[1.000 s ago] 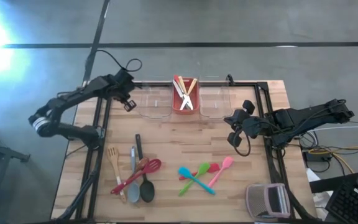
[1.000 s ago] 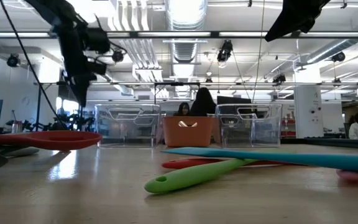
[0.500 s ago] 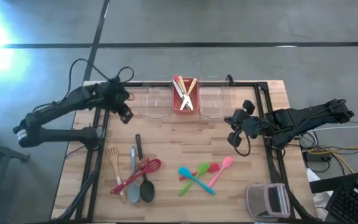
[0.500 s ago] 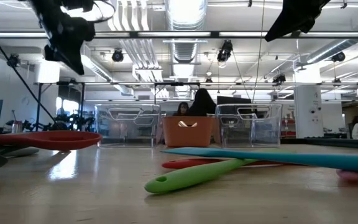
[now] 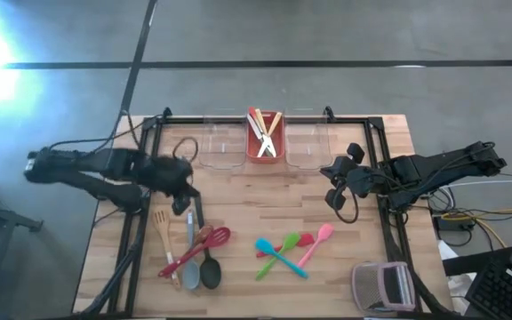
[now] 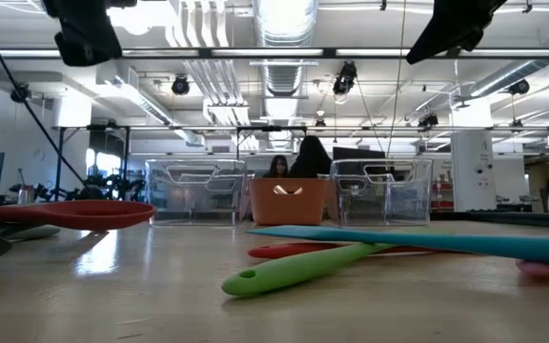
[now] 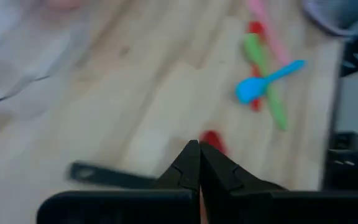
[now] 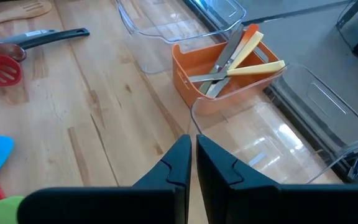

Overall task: Pick & Place Kitchen Items
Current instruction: Put the red serving spoon into the left transparent bin

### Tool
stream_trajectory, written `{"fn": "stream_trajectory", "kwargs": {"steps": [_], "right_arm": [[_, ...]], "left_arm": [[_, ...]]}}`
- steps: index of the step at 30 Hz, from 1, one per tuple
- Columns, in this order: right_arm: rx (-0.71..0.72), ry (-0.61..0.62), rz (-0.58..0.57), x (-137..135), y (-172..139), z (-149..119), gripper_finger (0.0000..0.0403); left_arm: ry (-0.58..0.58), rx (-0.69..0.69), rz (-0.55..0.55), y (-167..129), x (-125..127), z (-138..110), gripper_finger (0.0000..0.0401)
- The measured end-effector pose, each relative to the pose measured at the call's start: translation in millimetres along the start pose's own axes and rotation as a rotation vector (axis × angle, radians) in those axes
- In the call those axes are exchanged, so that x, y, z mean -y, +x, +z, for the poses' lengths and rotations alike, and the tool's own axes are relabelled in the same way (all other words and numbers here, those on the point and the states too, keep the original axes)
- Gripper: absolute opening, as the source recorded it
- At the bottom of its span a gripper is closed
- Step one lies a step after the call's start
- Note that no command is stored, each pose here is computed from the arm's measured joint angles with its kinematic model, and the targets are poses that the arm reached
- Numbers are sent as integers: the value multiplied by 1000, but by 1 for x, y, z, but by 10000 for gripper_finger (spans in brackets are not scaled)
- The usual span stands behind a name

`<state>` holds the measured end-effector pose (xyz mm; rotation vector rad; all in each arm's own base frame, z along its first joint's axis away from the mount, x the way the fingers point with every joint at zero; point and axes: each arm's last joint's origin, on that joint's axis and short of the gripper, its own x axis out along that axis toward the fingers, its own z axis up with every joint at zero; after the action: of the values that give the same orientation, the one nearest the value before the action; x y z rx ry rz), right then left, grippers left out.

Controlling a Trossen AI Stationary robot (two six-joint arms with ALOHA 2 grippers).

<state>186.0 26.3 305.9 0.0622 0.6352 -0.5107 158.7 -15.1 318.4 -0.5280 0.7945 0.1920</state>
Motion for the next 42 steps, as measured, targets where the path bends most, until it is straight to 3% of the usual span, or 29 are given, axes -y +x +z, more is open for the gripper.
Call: {"fn": "stream_trajectory", "kwargs": {"steps": [8, 21, 34, 42], "right_arm": [[-5, -2, -2, 0, 1, -2, 18], [-6, -1, -2, 0, 1, -2, 18], [-5, -1, -1, 0, 1, -2, 18], [-5, -1, -1, 0, 1, -2, 18]], "left_arm": [[53, -17, -61, 7, 49, -24, 5], [-39, -220, -43, 37, 100, -54, 11], [-47, -390, 45, 75, 125, -66, 146], [26, -446, 98, 92, 127, -78, 174]]}}
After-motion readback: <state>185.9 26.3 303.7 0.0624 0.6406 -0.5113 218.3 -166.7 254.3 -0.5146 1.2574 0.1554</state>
